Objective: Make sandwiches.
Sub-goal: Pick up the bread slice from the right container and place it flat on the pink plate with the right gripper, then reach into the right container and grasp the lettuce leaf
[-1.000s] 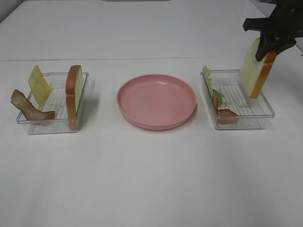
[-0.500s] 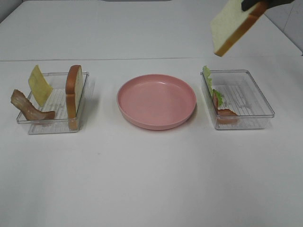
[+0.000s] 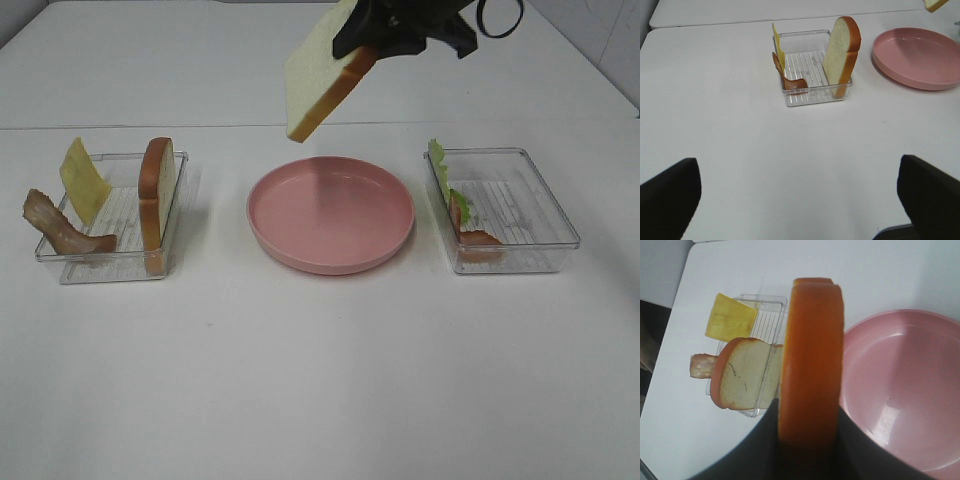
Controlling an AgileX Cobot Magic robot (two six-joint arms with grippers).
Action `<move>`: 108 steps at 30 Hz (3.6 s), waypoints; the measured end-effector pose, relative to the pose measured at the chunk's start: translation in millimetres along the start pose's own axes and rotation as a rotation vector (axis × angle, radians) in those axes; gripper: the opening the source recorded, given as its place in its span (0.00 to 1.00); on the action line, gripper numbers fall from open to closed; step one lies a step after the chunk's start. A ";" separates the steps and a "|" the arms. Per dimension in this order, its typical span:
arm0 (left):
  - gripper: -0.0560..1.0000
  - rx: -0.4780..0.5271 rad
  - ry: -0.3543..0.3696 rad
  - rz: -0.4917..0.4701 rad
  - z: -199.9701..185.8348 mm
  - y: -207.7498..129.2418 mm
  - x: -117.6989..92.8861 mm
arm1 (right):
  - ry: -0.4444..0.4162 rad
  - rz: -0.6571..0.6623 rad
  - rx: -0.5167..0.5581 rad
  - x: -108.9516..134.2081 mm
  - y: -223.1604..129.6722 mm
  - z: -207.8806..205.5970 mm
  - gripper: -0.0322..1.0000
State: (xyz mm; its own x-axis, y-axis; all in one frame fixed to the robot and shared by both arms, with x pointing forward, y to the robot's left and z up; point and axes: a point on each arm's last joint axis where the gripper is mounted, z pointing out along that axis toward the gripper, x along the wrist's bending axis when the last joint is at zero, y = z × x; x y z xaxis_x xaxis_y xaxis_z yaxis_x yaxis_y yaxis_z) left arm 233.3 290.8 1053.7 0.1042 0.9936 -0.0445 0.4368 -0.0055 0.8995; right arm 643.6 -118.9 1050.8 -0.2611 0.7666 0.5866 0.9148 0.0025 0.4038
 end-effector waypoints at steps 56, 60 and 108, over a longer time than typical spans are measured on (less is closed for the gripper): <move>0.99 0.000 0.000 0.000 0.0 0.0 0.0 | -0.127 0.089 0.258 -68.4 -34.1 98.7 0.75; 0.99 0.000 0.000 0.000 0.0 0.0 0.0 | -0.139 0.067 0.251 -63.3 -31.4 89.7 0.76; 0.99 -0.001 0.000 0.000 0.0 0.1 0.0 | -0.645 -0.159 0.321 -84.0 6.7 55.9 0.76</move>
State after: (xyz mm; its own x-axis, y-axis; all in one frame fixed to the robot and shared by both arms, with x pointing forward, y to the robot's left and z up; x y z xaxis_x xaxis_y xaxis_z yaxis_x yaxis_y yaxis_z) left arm 233.4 290.9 1053.8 0.1041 0.9936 -0.0444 0.4359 -0.0054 0.9000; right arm 688.9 -147.4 965.1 -0.2554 0.9663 -0.0308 0.9520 0.2569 0.1661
